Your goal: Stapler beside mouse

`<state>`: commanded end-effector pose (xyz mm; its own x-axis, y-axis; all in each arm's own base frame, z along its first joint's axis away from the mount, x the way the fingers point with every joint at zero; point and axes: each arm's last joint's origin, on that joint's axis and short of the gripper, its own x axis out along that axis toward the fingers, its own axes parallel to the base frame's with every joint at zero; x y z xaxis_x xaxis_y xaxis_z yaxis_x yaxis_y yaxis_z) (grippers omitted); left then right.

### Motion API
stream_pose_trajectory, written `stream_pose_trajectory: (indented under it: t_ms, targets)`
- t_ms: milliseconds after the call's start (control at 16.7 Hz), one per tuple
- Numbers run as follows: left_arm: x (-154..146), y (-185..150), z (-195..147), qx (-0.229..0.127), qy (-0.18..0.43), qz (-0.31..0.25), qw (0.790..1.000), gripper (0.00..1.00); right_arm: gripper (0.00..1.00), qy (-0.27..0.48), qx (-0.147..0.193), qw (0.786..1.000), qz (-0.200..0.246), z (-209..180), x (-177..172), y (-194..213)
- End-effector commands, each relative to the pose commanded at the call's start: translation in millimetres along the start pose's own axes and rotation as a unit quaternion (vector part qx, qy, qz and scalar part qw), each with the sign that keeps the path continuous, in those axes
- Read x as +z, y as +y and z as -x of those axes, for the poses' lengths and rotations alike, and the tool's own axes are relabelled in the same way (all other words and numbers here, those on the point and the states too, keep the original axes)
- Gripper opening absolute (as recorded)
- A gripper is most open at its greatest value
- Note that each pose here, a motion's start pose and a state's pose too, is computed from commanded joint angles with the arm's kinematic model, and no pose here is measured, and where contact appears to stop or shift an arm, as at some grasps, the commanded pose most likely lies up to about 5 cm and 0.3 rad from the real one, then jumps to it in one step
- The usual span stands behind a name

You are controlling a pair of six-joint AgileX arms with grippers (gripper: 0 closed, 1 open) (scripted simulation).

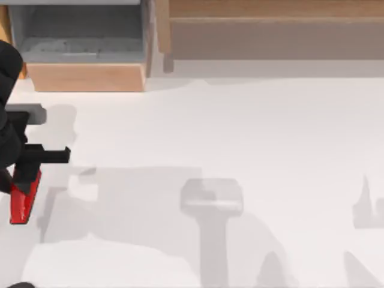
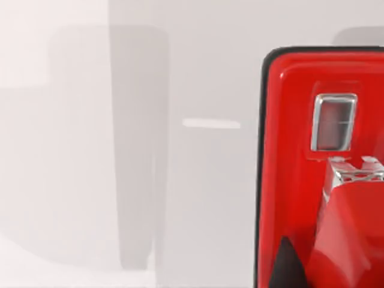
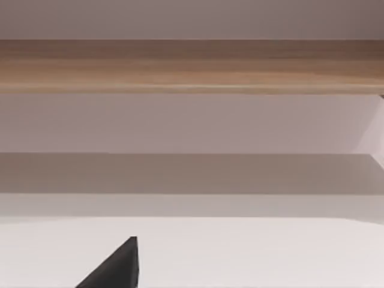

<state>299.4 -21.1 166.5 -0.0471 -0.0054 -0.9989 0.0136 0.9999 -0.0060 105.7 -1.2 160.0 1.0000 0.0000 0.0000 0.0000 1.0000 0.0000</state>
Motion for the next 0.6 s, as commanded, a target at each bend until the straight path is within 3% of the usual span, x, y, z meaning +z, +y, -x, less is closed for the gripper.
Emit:
stream_pose_trajectory:
  t_ms: [300,600]
  targets:
    - [-4.3,-0.6,-7.3,-0.006,0.019,-0.002,1.0,0.0,1.0,0.0,0.0,1.0,0.0,0.0,0.0,0.0]
    - [-2.9,-1.2,-5.2,-0.004,-0.003,-0.004,1.0,0.0,1.0,0.0,0.0,1.0,0.0,0.0,0.0,0.0]
